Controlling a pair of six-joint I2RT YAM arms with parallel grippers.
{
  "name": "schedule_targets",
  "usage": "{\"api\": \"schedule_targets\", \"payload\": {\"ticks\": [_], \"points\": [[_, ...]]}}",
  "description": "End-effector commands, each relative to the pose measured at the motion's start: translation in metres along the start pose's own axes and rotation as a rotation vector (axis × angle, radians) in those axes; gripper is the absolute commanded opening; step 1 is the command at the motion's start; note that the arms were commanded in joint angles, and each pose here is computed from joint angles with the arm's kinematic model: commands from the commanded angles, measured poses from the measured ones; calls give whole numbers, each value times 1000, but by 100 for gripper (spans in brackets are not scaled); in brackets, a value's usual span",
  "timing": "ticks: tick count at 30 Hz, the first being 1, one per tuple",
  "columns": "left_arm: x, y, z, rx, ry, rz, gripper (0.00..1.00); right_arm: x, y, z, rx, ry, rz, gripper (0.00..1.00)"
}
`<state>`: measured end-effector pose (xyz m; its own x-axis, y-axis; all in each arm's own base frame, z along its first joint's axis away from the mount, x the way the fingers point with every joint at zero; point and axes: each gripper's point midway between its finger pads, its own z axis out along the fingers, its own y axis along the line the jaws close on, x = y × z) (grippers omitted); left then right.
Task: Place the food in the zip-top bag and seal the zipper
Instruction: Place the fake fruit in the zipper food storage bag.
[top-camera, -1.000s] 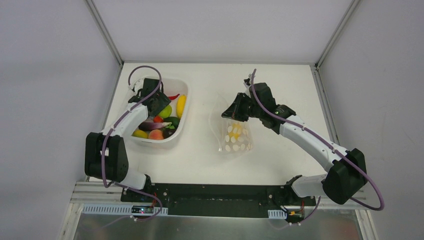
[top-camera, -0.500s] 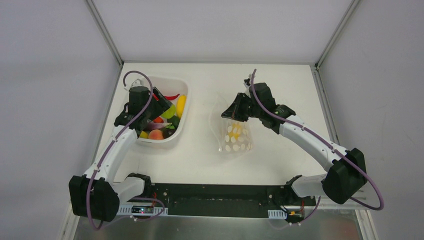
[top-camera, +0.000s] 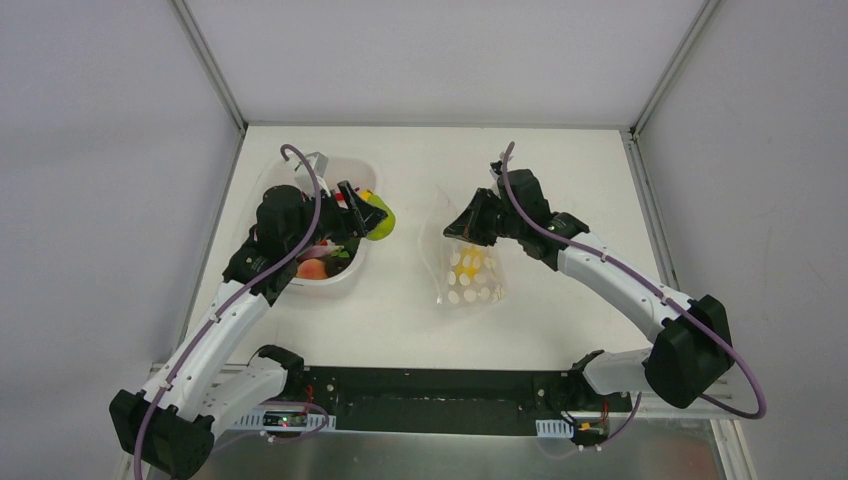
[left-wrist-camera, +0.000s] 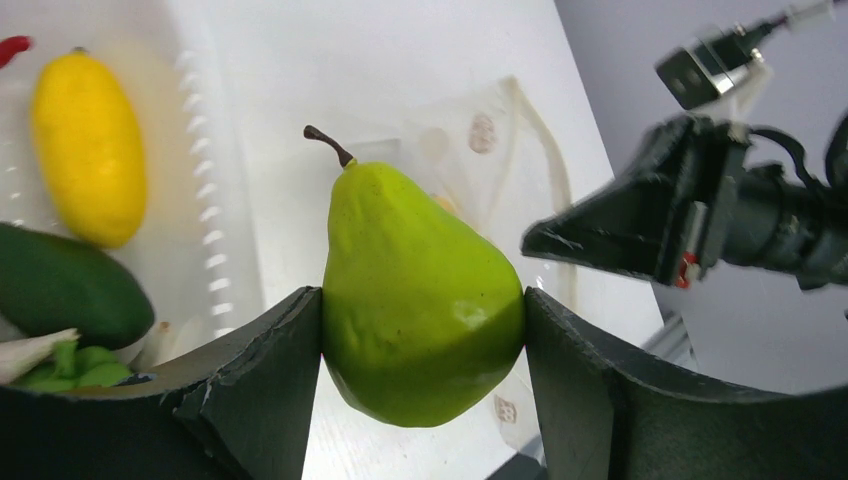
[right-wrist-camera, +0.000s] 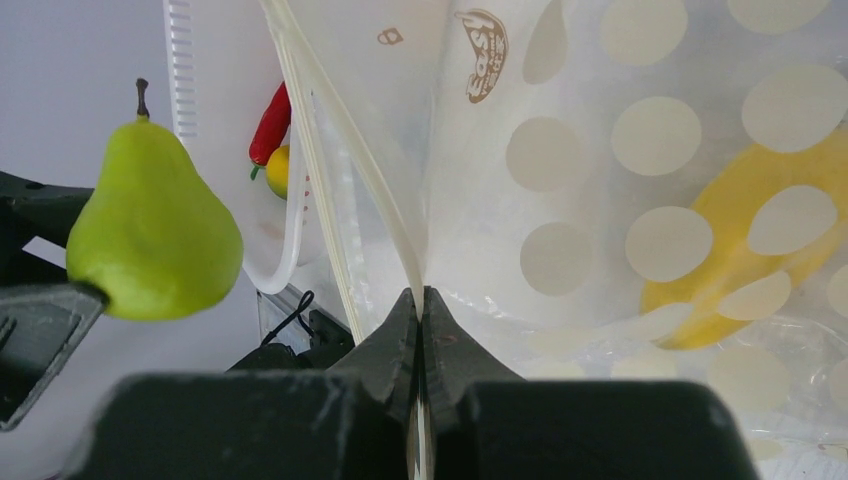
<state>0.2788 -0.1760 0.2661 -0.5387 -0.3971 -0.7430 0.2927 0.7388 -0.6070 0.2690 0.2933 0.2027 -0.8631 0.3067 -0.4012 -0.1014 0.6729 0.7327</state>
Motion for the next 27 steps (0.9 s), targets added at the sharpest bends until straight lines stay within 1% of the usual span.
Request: {"api": "schedule_targets", "payload": {"ticks": [1, 6, 9, 12, 16, 19, 23, 27], "points": [[-1, -49, -4, 211, 16, 112, 60, -12, 11, -5, -35, -64, 14, 0], [18, -85, -4, 352, 94, 158, 61, -13, 14, -7, -53, -70, 20, 0], [19, -107, -3, 430, 89, 179, 62, -12, 17, -8, -68, -68, 21, 0], [27, -119, 4, 456, 114, 196, 62, -13, 21, -9, -81, -67, 18, 0], [38, -123, 17, 452, 153, 211, 62, -13, 24, -12, -94, -70, 14, 0], [47, -117, 29, 406, 168, 236, 62, -13, 26, -15, -101, -74, 9, 0], [64, -92, 44, 263, 212, 296, 62, -16, 30, -21, -113, -91, 0, 0], [68, -67, 51, 121, 212, 325, 61, -18, 32, -27, -120, -111, -7, 0]]}}
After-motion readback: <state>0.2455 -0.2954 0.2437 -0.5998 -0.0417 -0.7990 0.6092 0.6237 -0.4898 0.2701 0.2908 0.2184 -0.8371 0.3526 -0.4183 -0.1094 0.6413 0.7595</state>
